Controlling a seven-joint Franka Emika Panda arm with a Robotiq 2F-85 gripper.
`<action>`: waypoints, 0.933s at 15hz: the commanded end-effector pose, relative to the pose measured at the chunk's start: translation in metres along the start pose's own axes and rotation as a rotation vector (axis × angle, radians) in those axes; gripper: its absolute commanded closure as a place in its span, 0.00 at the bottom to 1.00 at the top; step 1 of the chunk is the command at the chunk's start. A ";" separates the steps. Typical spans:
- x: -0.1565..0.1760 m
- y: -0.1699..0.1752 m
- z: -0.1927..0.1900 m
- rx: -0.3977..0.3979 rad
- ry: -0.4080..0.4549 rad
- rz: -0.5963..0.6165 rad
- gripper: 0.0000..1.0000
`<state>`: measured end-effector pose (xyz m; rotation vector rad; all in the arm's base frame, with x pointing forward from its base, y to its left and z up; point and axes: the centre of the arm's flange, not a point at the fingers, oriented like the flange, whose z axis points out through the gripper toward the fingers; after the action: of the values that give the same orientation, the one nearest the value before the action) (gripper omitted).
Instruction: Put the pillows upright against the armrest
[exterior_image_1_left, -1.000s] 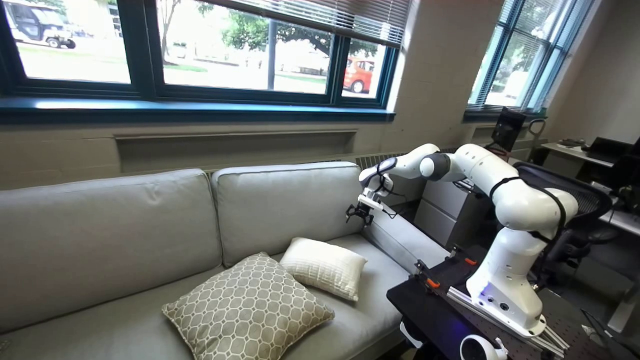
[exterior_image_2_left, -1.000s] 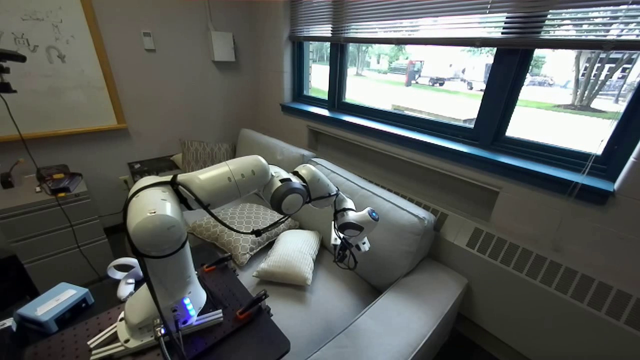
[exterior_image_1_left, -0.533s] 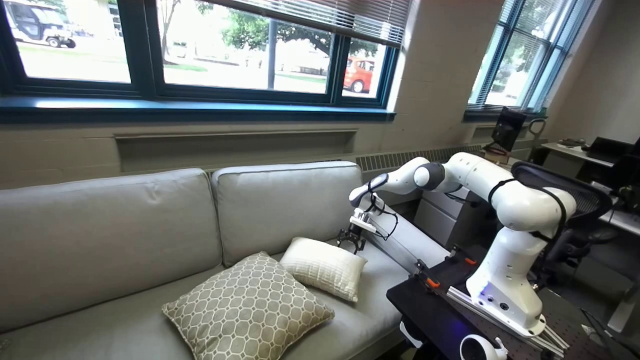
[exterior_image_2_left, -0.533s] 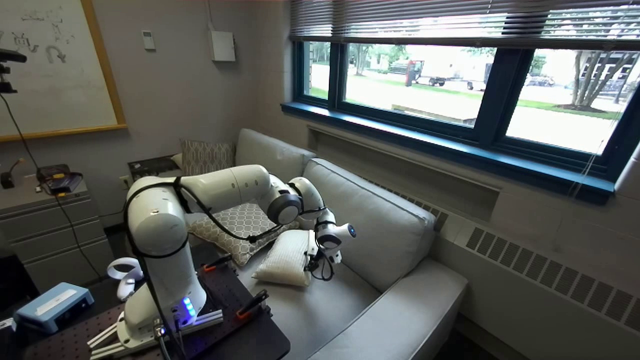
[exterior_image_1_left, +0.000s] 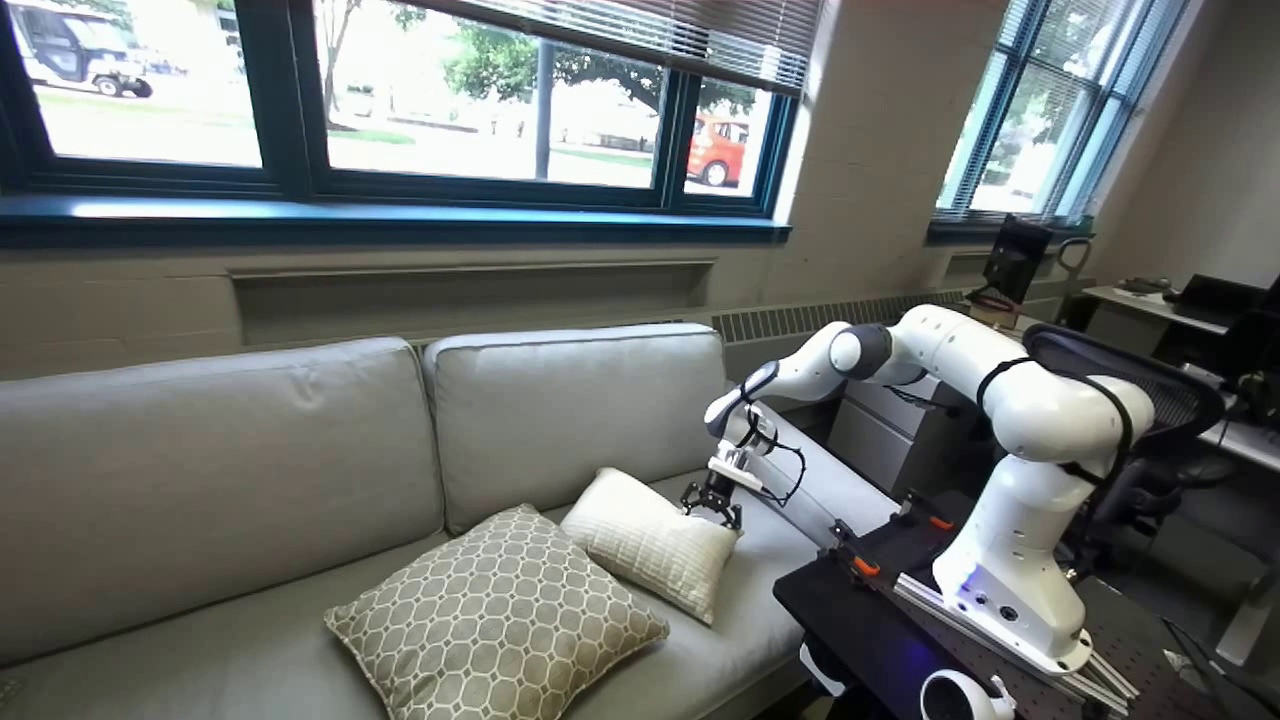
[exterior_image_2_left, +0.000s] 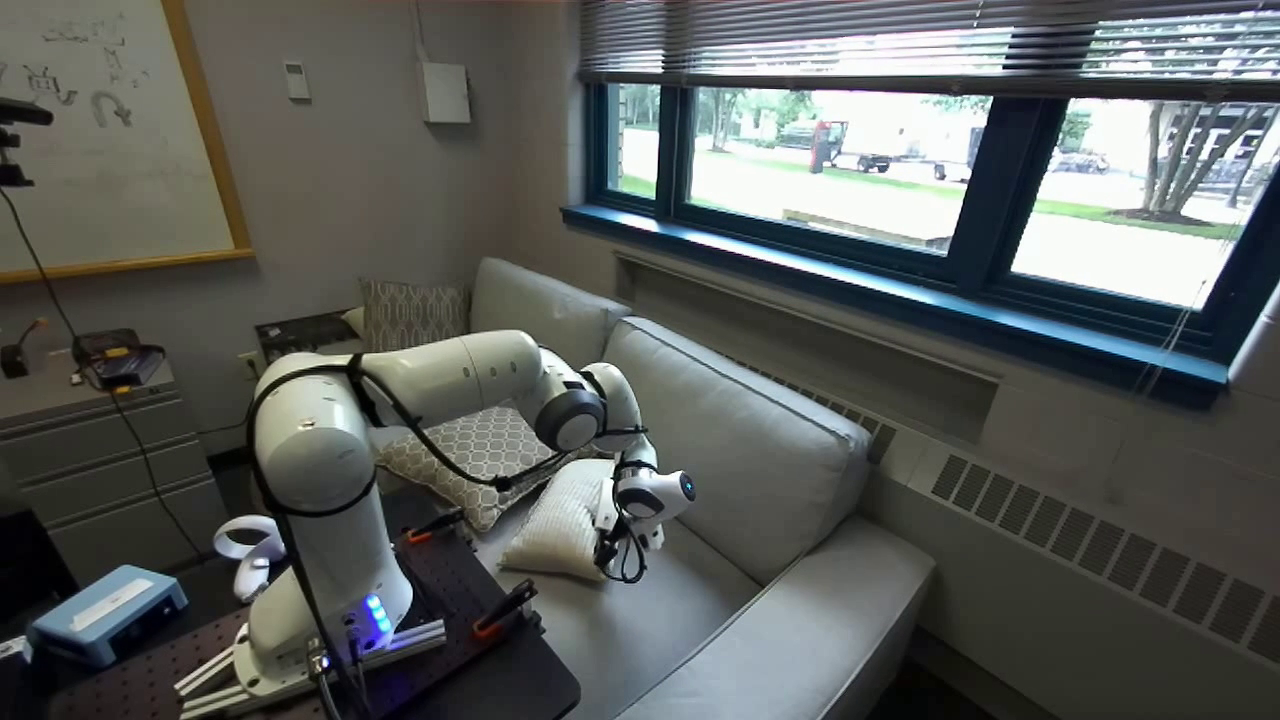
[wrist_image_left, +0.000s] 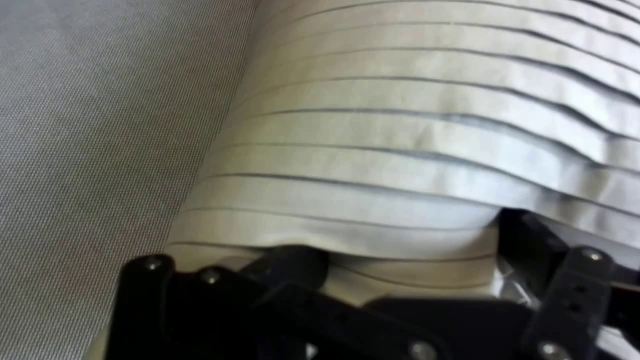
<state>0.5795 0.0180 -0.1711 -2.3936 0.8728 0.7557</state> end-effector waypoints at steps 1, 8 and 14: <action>-0.019 0.012 0.035 0.057 -0.065 -0.014 0.00; -0.071 -0.030 0.046 0.075 -0.133 -0.116 0.32; -0.143 -0.080 0.030 0.083 -0.146 -0.237 0.77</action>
<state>0.5589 0.1134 -0.1231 -2.2835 0.6265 0.7836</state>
